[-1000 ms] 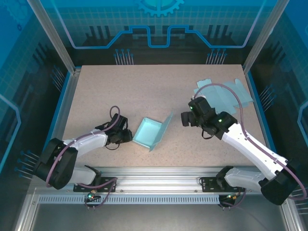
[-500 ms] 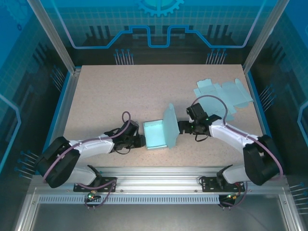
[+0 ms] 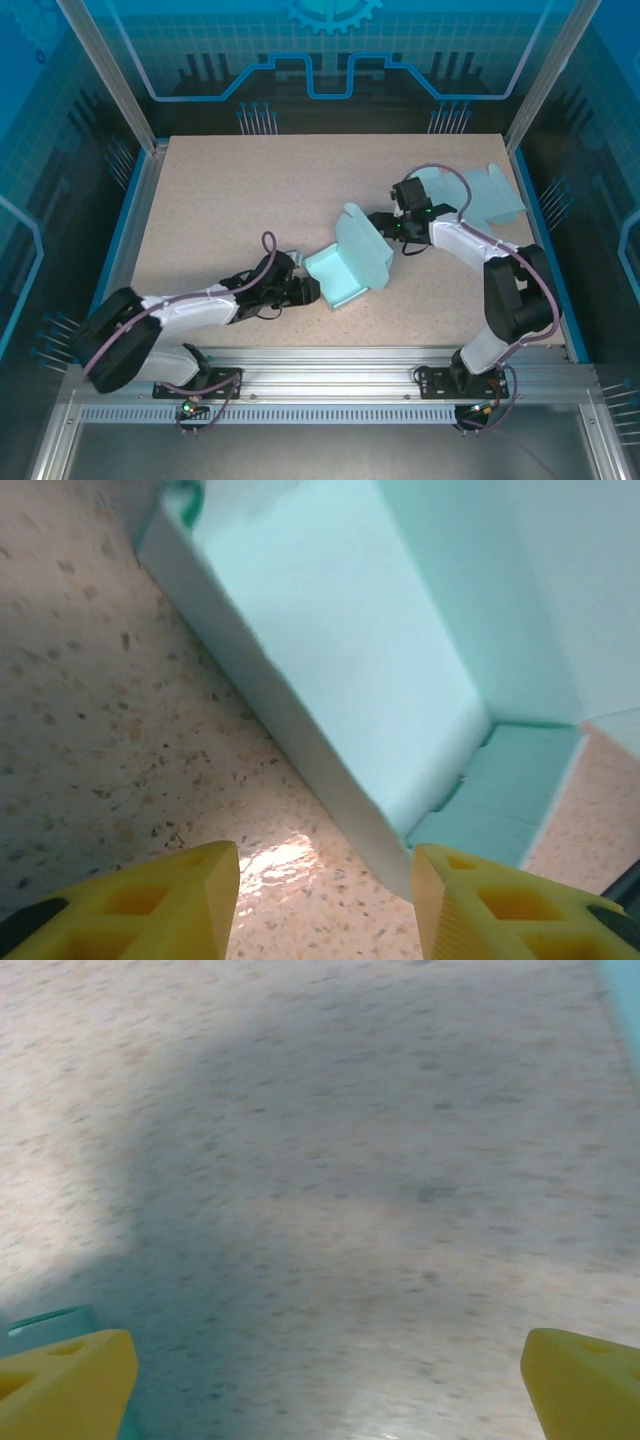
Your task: Fold the paper box
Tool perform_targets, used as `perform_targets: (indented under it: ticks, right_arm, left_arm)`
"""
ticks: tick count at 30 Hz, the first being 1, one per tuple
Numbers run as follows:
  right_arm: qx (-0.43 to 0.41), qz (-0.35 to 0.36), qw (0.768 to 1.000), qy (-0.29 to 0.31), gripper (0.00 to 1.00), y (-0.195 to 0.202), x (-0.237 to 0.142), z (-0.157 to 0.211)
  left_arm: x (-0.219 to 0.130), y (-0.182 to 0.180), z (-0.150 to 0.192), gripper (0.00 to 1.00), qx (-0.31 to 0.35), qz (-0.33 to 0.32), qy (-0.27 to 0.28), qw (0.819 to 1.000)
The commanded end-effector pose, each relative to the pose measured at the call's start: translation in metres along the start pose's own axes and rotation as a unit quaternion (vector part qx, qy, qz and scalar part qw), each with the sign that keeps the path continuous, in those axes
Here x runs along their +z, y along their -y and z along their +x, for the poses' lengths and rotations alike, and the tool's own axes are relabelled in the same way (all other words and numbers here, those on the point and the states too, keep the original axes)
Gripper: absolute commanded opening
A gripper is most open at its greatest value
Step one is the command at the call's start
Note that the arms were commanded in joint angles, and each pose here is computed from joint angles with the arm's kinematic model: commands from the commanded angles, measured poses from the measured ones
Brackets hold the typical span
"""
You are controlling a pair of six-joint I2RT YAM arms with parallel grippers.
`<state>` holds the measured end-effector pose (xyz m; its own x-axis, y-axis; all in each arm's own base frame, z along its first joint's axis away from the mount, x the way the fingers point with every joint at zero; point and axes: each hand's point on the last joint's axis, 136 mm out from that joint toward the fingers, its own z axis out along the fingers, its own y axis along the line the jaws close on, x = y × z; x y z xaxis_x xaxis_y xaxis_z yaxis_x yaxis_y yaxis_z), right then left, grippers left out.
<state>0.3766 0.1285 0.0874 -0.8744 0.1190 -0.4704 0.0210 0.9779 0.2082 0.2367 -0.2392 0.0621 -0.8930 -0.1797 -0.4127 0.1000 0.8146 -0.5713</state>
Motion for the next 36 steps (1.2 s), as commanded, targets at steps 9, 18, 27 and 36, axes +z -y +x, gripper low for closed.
perform_targets:
  ticks: [9, 18, 27, 36]
  right_arm:
    - [0.095, 0.061, 0.993, 0.031, 0.99, 0.062, -0.078, 0.073]
    - [0.173, -0.033, 0.984, 0.039, 0.89, 0.059, -0.122, 0.155]
    - [0.162, -0.183, 0.970, 0.002, 0.88, -0.015, -0.095, 0.184]
    - [0.088, -0.212, 0.973, -0.012, 0.88, -0.076, -0.080, 0.170]
  left_arm:
    - [-0.050, -0.037, -0.112, 0.55, 0.026, -0.069, 0.144, 0.987]
    - [-0.004, -0.042, -0.149, 0.49, 0.044, -0.097, 0.117, 0.987]
    - [0.040, -0.062, -0.148, 0.44, 0.036, -0.122, 0.069, 0.990]
    - [0.055, -0.066, -0.129, 0.41, 0.023, -0.103, 0.033, 0.994]
